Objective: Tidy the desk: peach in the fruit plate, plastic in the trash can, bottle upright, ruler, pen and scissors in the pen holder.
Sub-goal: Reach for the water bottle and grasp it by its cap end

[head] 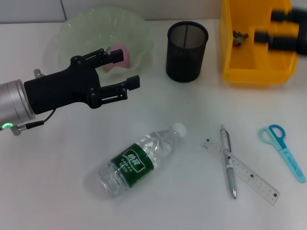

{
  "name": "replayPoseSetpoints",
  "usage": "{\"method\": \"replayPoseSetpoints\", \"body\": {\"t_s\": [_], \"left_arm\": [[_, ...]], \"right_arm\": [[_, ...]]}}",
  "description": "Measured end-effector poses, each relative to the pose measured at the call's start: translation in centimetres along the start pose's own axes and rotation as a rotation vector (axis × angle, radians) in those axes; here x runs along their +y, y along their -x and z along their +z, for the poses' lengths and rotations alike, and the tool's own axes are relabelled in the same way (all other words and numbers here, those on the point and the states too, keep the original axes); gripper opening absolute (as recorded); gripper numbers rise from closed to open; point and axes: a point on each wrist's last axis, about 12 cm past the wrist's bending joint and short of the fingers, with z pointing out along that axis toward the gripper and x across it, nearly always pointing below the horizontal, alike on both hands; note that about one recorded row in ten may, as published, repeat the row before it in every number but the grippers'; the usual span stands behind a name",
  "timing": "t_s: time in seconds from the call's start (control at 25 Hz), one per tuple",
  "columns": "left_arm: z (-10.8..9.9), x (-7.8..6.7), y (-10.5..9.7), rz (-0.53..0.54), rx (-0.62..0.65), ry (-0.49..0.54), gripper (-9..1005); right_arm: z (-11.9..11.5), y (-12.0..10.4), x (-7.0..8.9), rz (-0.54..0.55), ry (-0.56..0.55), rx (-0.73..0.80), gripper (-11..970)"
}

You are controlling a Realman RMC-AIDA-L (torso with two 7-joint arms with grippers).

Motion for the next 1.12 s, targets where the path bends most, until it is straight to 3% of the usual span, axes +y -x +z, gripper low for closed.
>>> {"method": "replayPoseSetpoints", "body": {"t_s": [0.16, 0.36, 0.48, 0.52, 0.56, 0.64, 0.68, 0.84, 1.12], "left_arm": [[0.3, 0.3, 1.3, -0.045, 0.029, -0.031, 803], [3.3, 0.2, 5.1, -0.093, 0.264, -0.037, 802], [6.7, -2.0, 7.1, -0.057, 0.428, 0.037, 802], [8.8, -3.8, 8.6, -0.009, 0.515, 0.074, 802], [9.8, -4.7, 9.3, 0.001, 0.560, 0.090, 802], [9.8, -4.7, 9.3, 0.001, 0.560, 0.090, 802], [12.6, -7.0, 10.3, 0.002, 0.678, 0.079, 802], [15.5, -8.5, 9.7, -0.010, 0.821, 0.109, 801], [16.6, -7.5, 7.7, -0.037, 0.900, 0.154, 801]], "right_arm": [[-0.9, -5.5, 1.7, 0.001, 0.012, 0.047, 838], [-1.3, -10.1, 2.9, 0.075, 0.019, 0.069, 835], [-1.9, -11.6, 3.1, 0.088, -0.001, 0.054, 835], [-2.2, -12.1, 3.2, 0.087, -0.013, 0.044, 835], [-2.4, -12.2, 3.2, 0.087, -0.017, 0.043, 835], [-2.6, -12.3, 3.2, 0.083, -0.020, 0.045, 834], [-2.7, -12.4, 3.2, 0.080, -0.024, 0.050, 834], [-2.9, -12.6, 3.0, 0.078, -0.038, 0.057, 834], [-3.0, -12.8, 3.0, 0.079, -0.047, 0.053, 835]]}}
